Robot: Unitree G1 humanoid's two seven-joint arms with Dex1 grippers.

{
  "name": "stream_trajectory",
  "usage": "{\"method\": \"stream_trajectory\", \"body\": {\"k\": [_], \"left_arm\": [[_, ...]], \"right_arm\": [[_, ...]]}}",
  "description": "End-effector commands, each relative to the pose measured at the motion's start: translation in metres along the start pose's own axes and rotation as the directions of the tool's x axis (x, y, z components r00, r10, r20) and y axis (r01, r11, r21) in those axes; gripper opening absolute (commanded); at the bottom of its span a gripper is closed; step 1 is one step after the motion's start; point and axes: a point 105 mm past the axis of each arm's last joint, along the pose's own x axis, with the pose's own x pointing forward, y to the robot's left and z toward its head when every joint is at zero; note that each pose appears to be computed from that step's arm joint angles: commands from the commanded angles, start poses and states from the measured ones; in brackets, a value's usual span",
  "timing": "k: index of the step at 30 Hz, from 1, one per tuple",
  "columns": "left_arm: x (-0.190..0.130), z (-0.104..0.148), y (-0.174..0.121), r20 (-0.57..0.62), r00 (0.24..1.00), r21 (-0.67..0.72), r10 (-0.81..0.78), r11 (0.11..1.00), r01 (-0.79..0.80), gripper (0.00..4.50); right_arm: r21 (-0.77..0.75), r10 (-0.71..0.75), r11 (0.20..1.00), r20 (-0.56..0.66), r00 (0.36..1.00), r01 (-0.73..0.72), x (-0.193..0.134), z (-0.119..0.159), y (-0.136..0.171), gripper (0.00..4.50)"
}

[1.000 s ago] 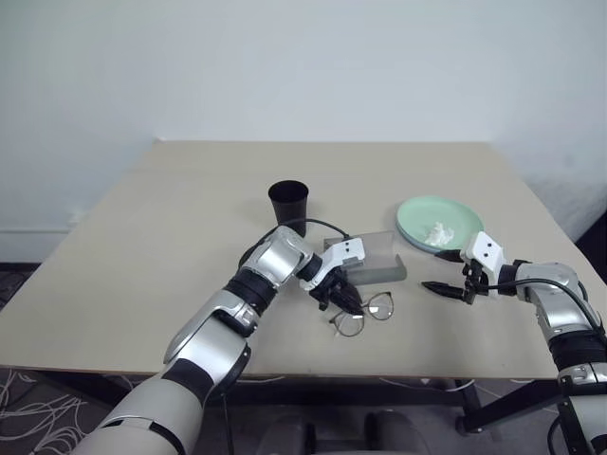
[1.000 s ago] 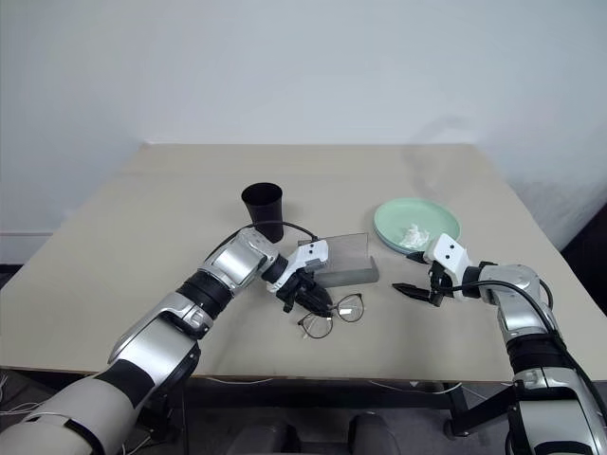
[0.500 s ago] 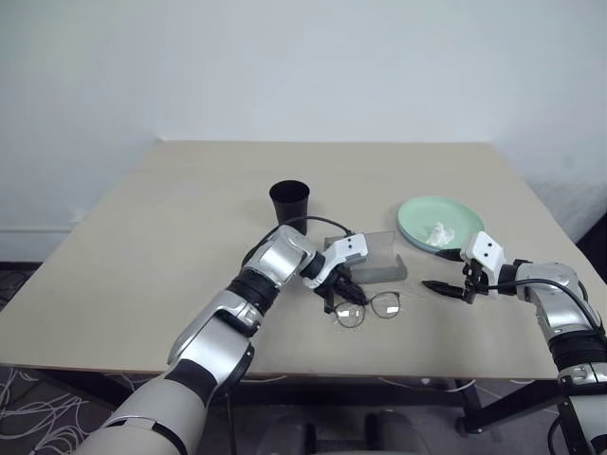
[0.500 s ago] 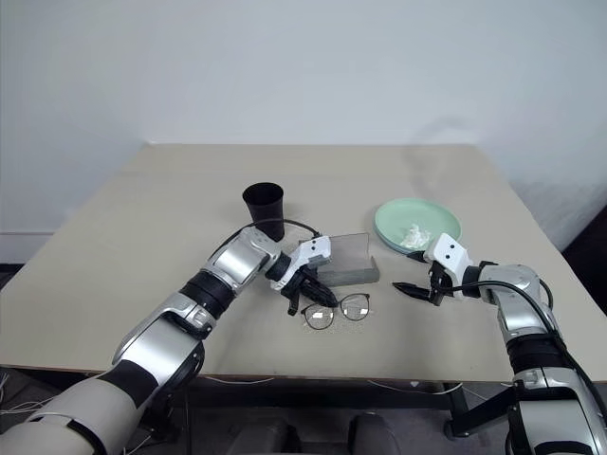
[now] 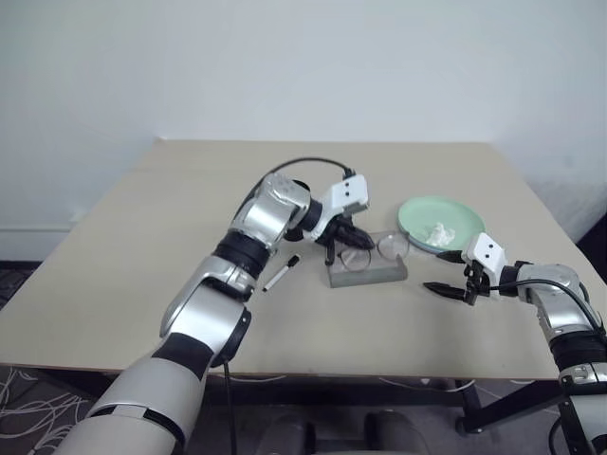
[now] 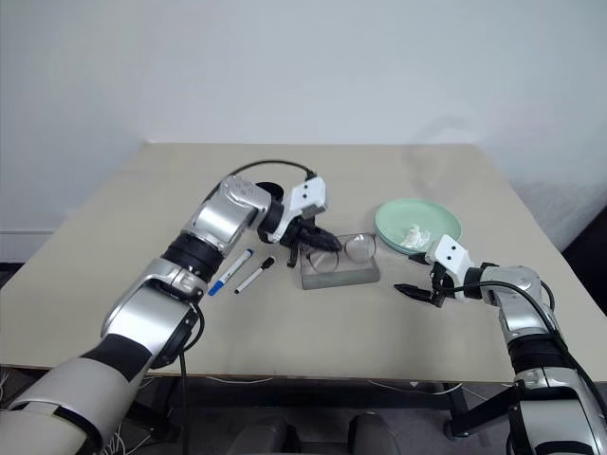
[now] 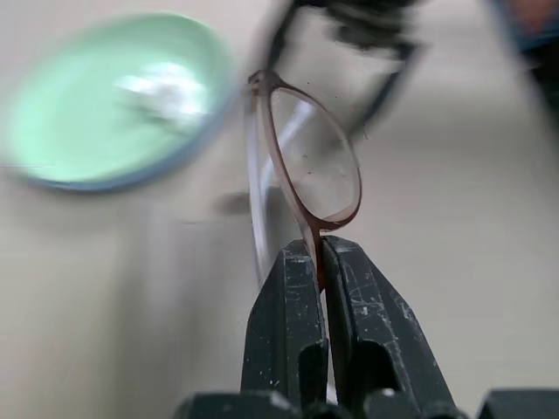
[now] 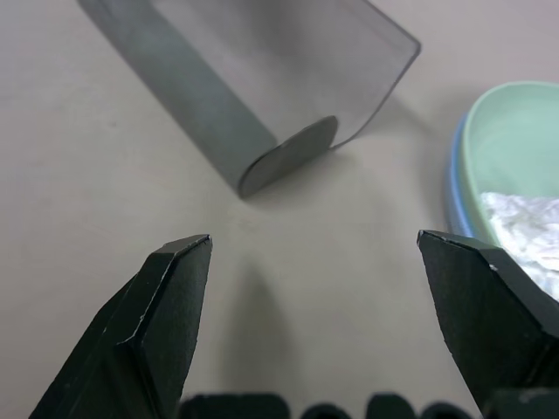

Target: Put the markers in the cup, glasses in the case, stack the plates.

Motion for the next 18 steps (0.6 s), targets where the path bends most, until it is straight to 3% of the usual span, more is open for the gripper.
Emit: {"method": "stream_trajectory", "body": {"k": [1, 7, 18], "left_arm": [[-0.006, 0.011, 0.022, -0.014, 0.992, 0.102, 0.123, 0.987, -0.121, 0.02], [0.009, -0.002, 0.022, -0.055, 0.988, 0.205, 0.146, 0.97, -0.132, 0.02], [0.037, -0.021, 0.007, -0.101, 0.987, 0.244, 0.128, 0.965, -0.1, 0.02]], "right_arm": [[-0.031, -0.006, 0.999, 0.049, 0.999, 0.008, -0.008, 0.019, -0.008, 4.09], [-0.031, -0.008, 0.999, 0.054, 0.999, 0.01, -0.006, 0.02, -0.008, 4.09], [-0.027, -0.031, 0.999, 0.068, 0.997, 0.033, -0.003, 0.021, -0.006, 4.09]]}}
